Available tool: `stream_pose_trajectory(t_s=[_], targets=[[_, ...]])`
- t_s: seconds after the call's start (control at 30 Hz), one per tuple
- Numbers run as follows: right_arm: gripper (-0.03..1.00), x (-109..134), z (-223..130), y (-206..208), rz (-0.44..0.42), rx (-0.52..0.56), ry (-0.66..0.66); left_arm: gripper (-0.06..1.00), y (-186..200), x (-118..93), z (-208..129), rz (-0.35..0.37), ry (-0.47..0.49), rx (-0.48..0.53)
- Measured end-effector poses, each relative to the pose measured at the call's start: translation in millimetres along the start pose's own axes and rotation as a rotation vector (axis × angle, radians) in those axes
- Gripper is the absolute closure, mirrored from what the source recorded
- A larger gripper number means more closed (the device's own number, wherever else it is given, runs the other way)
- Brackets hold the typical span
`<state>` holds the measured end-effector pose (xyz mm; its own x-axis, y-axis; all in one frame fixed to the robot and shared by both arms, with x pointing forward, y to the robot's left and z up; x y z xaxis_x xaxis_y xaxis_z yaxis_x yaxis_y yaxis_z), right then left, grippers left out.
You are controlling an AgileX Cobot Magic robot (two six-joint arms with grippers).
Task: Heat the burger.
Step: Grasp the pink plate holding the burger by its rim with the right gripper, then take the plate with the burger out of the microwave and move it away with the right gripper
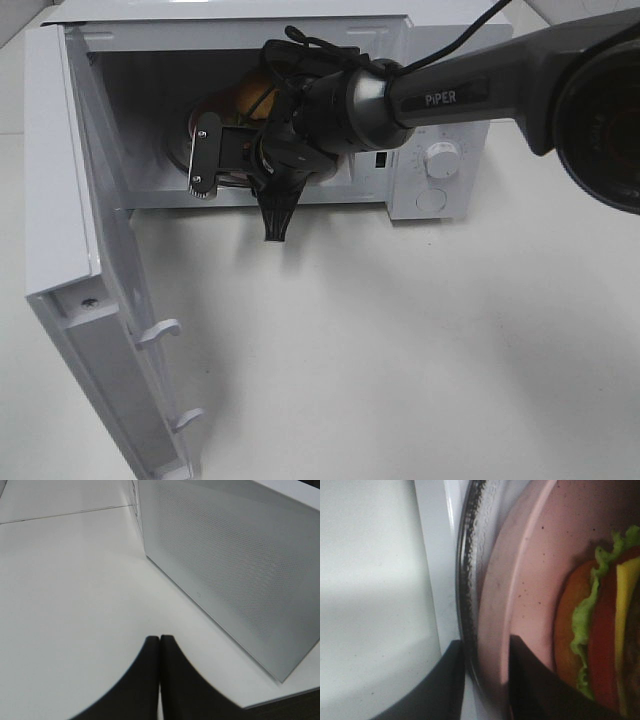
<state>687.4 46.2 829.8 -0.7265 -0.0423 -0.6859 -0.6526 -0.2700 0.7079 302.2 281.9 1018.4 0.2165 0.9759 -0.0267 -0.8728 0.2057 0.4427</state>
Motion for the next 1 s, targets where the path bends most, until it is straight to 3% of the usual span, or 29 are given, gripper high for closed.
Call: stream_pose_trajectory(t_s=[0.47,0.6,1.0], targets=[[0.74,-2.3,-0.4,3.2,0.001,0.005,-0.014,0.94,0.0,0.0,0.0,0.000,0.000,0.000],[0.82,-4.5,-1.6,9.4,0.008,0.013,-0.043,0.94,0.0,0.0,0.0,0.000,0.000,0.000],[0.85,-9.9,2.2,17.5,0.003,0.004,-0.056,0.94,0.0,0.0,0.0,0.000,0.000,0.000]])
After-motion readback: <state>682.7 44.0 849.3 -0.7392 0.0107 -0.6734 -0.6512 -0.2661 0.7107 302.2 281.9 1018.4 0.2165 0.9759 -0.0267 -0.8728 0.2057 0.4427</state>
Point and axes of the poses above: a point on each arm's last joint axis where the gripper is mounted, y pointing back along that axis away from the gripper, x along the wrist's bending axis when the last joint is at zero, z = x × y, the point moved 8 cm from there along -y, pointing out along that axis toward the gripper, and after that the axes turned 4 degrees about y, right-handed, at the moved point
